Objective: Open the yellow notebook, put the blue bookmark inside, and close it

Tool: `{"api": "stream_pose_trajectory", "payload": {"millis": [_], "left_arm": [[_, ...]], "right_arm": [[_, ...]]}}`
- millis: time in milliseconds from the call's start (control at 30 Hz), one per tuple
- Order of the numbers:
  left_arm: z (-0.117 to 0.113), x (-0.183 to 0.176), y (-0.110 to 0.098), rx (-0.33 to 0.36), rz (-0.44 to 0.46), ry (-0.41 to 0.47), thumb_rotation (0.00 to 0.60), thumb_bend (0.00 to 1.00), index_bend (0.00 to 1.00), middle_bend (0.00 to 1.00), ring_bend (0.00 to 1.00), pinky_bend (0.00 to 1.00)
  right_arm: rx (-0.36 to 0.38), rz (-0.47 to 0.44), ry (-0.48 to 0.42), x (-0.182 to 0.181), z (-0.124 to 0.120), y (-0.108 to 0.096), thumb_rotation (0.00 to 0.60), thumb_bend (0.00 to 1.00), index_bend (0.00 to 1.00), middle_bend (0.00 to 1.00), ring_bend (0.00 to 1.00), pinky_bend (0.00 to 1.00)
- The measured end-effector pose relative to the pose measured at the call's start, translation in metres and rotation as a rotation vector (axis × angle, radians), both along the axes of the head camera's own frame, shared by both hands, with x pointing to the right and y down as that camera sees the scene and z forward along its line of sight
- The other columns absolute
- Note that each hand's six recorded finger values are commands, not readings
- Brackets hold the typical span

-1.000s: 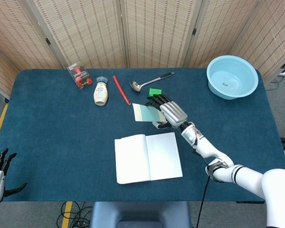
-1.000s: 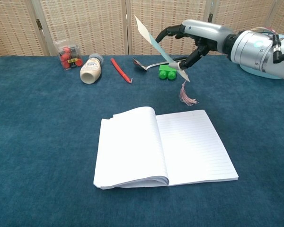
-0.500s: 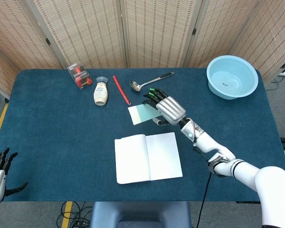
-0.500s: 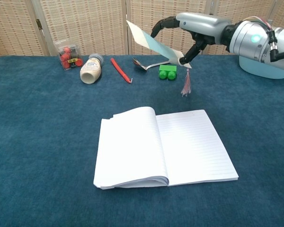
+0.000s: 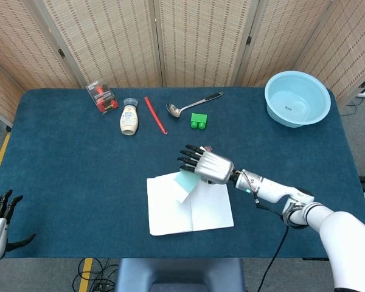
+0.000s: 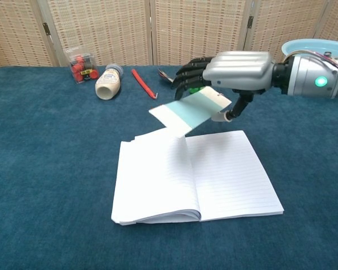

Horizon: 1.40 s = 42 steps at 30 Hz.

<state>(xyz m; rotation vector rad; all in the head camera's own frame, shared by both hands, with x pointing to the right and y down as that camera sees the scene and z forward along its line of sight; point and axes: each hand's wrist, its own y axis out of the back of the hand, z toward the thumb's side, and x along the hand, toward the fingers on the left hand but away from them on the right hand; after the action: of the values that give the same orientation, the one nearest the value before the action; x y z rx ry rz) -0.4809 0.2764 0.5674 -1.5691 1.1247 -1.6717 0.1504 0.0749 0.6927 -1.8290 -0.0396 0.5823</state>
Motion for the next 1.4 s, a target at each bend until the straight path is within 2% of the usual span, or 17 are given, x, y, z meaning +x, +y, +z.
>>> {"api": "stream_pose_trajectory", "payload": {"millis": [133, 500, 700, 1000, 1400], "left_arm": [[0.0, 0.001, 0.001, -0.002, 0.001, 0.002, 0.6, 0.07, 0.15, 0.04, 0.04, 0.15], [-0.001, 0.0, 0.002, -0.003, -0.003, 0.001, 0.6, 0.07, 0.15, 0.04, 0.04, 0.15], [0.0, 0.0, 0.003, -0.006, -0.003, 0.002, 0.6, 0.07, 0.15, 0.04, 0.04, 0.15], [0.001, 0.001, 0.003, -0.009, -0.002, 0.004, 0.6, 0.07, 0.15, 0.04, 0.04, 0.15], [0.001, 0.003, 0.003, -0.011, 0.001, 0.007, 0.6, 0.07, 0.15, 0.04, 0.04, 0.15]], "right_arm": [[0.031, -0.105, 0.029, 0.006, 0.006, 0.014, 0.6, 0.27, 0.3, 0.12, 0.0, 0.0], [0.15, -0.325, 0.044, 0.015, 0.012, 0.029, 0.6, 0.26, 0.3, 0.12, 0.0, 0.0], [0.172, -0.436, 0.058, 0.017, 0.02, 0.044, 0.6, 0.25, 0.31, 0.12, 0.0, 0.0], [0.166, -0.492, 0.048, 0.019, 0.024, 0.058, 0.6, 0.24, 0.31, 0.12, 0.0, 0.0], [0.196, -0.519, 0.081, 0.03, 0.027, 0.059, 0.6, 0.24, 0.31, 0.1, 0.0, 0.0]]}}
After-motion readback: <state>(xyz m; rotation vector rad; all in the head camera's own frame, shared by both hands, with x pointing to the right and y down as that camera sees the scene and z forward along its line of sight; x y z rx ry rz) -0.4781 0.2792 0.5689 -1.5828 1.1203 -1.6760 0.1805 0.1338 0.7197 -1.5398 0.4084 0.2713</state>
